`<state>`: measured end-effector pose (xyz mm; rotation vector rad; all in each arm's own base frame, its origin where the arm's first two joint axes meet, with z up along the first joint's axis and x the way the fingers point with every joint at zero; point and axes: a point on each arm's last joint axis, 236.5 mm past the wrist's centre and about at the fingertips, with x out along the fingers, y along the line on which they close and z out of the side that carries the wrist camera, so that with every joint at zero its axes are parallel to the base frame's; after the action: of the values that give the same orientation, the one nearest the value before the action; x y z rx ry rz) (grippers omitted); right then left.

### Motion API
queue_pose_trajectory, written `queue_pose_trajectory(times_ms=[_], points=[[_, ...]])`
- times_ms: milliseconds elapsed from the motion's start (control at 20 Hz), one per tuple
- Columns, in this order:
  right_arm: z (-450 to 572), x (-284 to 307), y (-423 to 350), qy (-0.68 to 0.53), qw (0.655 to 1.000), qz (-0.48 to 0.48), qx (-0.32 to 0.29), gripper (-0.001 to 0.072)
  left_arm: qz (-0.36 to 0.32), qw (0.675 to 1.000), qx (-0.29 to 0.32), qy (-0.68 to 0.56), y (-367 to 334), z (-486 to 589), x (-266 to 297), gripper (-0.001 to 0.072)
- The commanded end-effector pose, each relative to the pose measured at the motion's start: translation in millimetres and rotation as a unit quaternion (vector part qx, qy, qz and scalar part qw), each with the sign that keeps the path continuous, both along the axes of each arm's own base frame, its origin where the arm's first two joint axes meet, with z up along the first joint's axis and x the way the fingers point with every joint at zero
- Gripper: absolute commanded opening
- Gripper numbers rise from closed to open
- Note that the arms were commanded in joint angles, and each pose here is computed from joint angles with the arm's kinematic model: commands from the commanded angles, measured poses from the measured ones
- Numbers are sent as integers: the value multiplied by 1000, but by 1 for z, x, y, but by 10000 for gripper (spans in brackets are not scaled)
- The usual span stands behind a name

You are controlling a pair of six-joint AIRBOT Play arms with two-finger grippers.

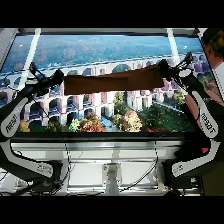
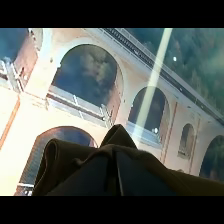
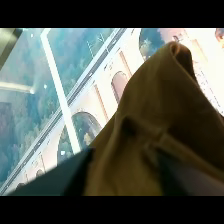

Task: Fold the clothes and pants, and hang the long-sleeved shirts on hangers.

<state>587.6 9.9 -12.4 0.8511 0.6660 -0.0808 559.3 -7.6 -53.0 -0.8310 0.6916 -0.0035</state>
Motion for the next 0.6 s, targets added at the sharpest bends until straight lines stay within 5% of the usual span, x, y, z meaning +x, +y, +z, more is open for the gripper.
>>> queue_pose_trajectory(times_ms=[0,50,100,350,550], points=[[-4,-2,2,6,1000,12,-12,525,0,1000,1,0,0,0,0,419],[-5,-3,2,9,1000,16,-13,525,0,1000,0,0,0,0,0,632],[-6,-4,3,11,1000,18,-13,525,-1,1000,0,0,0,0,0,714],[-12,-13,14,34,998,44,-6,525,-49,998,-34,7,-3,6,-14,712],[-21,-26,25,59,995,79,-9,525,-127,990,12,62,20,-19,-52,700]])
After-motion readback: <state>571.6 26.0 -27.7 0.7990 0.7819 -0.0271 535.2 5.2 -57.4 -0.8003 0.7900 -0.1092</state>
